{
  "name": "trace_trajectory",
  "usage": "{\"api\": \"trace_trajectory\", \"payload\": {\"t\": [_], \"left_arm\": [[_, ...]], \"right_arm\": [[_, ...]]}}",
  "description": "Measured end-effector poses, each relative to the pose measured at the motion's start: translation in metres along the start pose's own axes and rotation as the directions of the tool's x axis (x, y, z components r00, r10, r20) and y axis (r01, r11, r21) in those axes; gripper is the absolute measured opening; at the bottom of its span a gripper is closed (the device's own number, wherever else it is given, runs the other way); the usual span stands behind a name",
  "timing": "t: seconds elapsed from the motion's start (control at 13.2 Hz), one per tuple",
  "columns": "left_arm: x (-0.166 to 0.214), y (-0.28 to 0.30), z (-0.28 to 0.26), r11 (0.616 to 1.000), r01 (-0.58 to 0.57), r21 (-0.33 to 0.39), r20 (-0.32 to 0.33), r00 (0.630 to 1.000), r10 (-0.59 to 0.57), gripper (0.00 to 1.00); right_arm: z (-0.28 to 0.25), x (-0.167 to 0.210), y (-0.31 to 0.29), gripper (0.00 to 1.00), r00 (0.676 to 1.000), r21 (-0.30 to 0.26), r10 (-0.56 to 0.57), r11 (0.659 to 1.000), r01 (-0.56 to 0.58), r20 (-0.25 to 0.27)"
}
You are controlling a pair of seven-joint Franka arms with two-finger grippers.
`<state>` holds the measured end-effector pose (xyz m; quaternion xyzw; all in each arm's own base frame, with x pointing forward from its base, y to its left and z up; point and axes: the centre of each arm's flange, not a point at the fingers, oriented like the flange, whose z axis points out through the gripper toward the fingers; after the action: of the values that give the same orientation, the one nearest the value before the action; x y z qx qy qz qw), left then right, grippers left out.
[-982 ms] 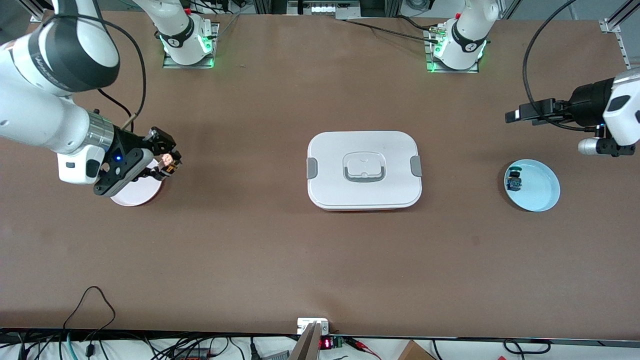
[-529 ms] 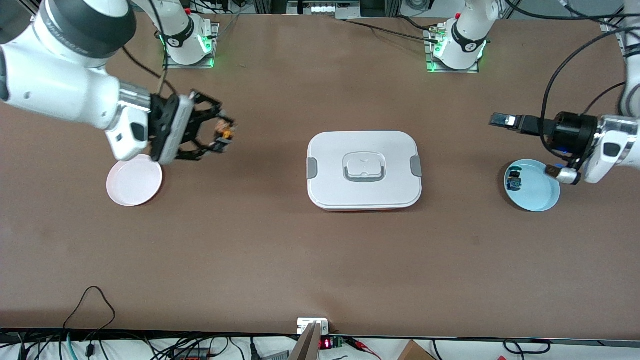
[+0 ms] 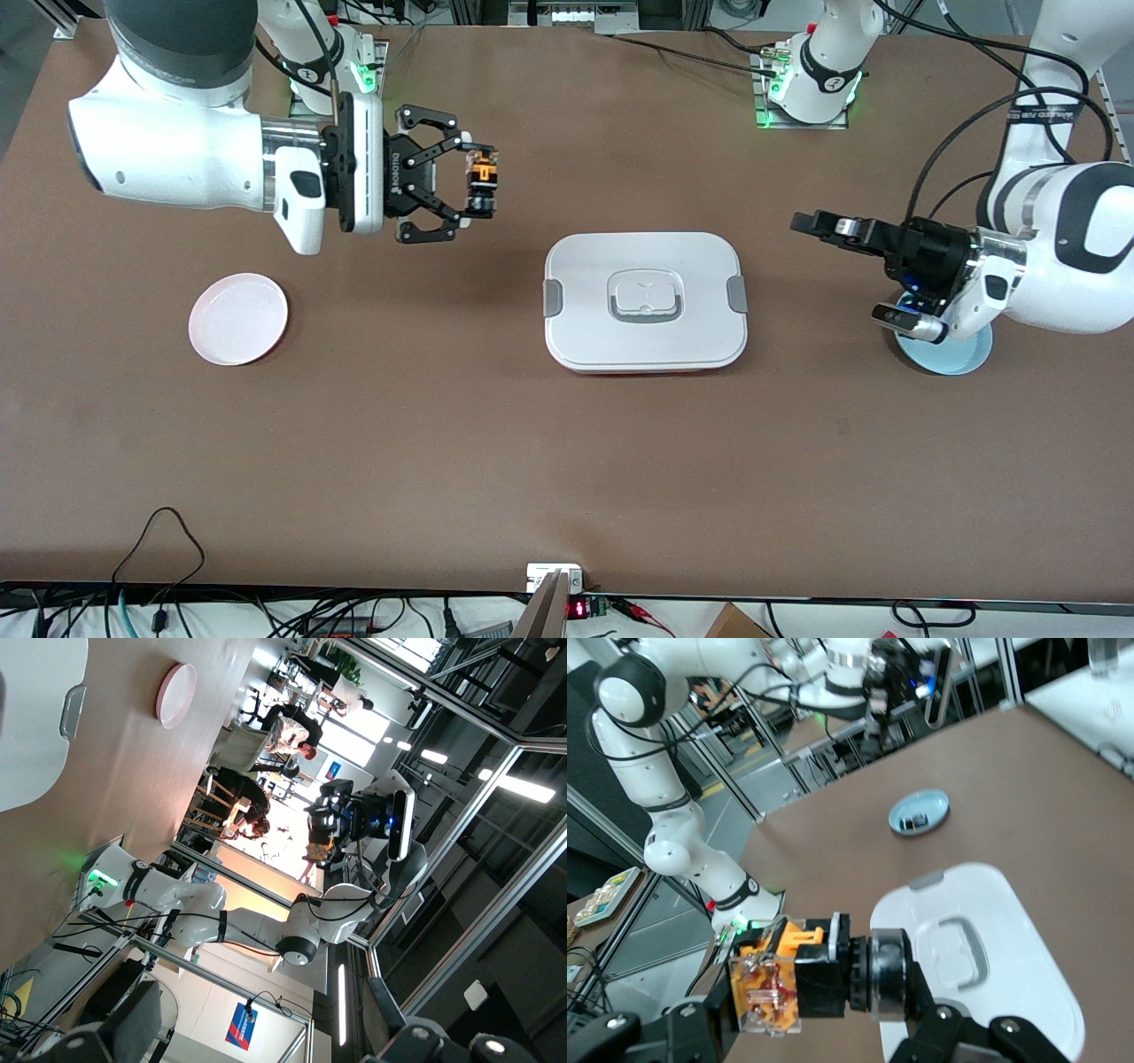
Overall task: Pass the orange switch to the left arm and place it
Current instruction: 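Lift the switch with the right gripper while the left gripper approaches, then grasp the switch with the left gripper above the white box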
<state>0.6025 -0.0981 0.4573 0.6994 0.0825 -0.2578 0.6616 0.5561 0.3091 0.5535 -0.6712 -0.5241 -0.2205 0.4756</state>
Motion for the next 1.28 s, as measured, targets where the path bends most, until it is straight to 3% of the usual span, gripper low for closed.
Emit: {"api": "trace_trajectory", "payload": {"t": [0.15, 0.3, 0.53, 0.76, 0.98, 1.28], "left_arm": [[0.003, 0.016, 0.035, 1.000, 0.011, 0.010, -0.037, 0.999, -0.010, 1.00], [0.010, 0.030, 0.074, 0.999, 0.017, -0.032, -0.083, 0.996, -0.019, 1.00], [0.010, 0.049, 0.135, 0.997, 0.010, -0.075, -0.148, 0.989, -0.021, 1.00], [-0.008, 0.063, 0.189, 0.997, 0.055, -0.060, -0.166, 0.984, -0.064, 1.00], [-0.031, 0.064, 0.208, 0.999, 0.049, -0.021, -0.173, 0.983, -0.052, 1.00], [-0.057, 0.071, 0.231, 1.000, 0.014, 0.022, -0.189, 0.982, -0.009, 1.00]], "right_arm": [[0.018, 0.003, -0.005, 0.72, 0.998, 0.025, -0.032, 0.999, 0.034, -0.062], [0.029, 0.005, -0.007, 0.72, 0.992, 0.029, -0.033, 0.999, 0.037, -0.118], [0.038, 0.008, -0.009, 0.72, 0.967, 0.042, -0.071, 0.996, 0.084, -0.244], [0.046, -0.005, -0.002, 0.72, 0.932, 0.017, -0.121, 0.991, 0.135, -0.342], [0.064, -0.012, 0.001, 0.72, 0.894, -0.023, -0.138, 0.990, 0.141, -0.425], [0.087, -0.009, -0.005, 0.72, 0.864, -0.061, -0.110, 0.994, 0.092, -0.492]]}}
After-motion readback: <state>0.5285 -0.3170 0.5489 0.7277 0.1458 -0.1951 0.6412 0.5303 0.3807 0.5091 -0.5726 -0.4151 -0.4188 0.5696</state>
